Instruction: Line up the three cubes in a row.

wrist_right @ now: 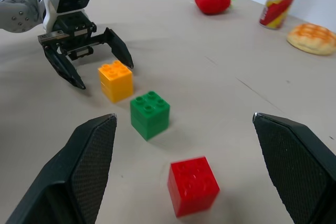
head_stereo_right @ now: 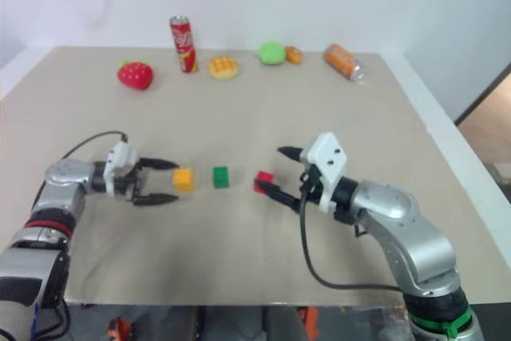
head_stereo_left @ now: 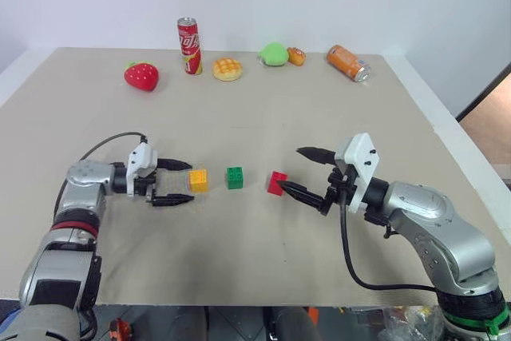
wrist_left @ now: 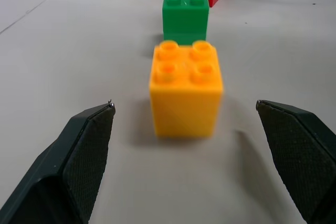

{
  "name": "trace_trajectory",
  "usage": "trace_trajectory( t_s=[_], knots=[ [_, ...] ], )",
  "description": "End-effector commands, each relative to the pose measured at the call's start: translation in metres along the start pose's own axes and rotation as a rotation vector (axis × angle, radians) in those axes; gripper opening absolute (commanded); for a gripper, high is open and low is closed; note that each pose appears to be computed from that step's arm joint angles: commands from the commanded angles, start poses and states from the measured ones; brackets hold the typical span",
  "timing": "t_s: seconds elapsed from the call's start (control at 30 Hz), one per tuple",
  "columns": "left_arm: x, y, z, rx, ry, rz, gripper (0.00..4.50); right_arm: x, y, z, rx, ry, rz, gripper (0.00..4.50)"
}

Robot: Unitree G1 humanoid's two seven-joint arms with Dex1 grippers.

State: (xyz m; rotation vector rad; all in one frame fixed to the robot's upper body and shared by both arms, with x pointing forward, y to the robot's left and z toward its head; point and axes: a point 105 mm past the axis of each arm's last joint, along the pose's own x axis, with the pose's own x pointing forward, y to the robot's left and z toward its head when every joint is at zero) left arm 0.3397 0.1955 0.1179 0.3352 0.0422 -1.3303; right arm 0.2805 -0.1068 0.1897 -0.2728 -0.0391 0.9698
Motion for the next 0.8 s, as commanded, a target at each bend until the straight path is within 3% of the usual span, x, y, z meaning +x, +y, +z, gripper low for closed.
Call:
trace_trajectory(
  t_s=[0.03,0.17,0.33,0.4,0.5,0.57,0.67,0.8],
  knots=[
    [-0.015,0.009,0.025,0.065,-0.076,0.083,4.46,0.001,0.0,0.011,-0.025,-0.047,0.022,4.33],
    [-0.032,0.013,0.032,0.067,-0.085,0.199,4.46,0.002,0.0,0.011,-0.03,-0.051,0.028,4.33],
    [-0.065,0.035,0.038,-0.118,-0.144,0.559,4.46,0.002,-0.011,0.01,-0.049,-0.057,-0.033,4.33],
    [-0.077,0.043,0.032,-0.251,-0.159,0.72,4.46,0.001,-0.029,0.008,-0.054,-0.055,-0.127,4.33],
    [-0.096,0.04,0.027,-0.379,-0.275,0.96,4.46,-0.017,-0.087,0.0,0.012,-0.074,-0.423,4.33],
    [-0.103,0.034,0.017,-0.416,-0.268,1.094,4.46,-0.03,-0.114,-0.01,0.084,-0.081,-0.567,4.33],
    [-0.104,0.02,0.009,-0.475,-0.295,1.195,4.46,-0.045,-0.137,-0.033,0.15,-0.053,-0.732,4.33],
    [-0.108,0.008,0.007,-0.498,-0.345,1.309,4.46,-0.043,-0.139,-0.062,0.229,-0.026,-0.819,4.33]
  ],
)
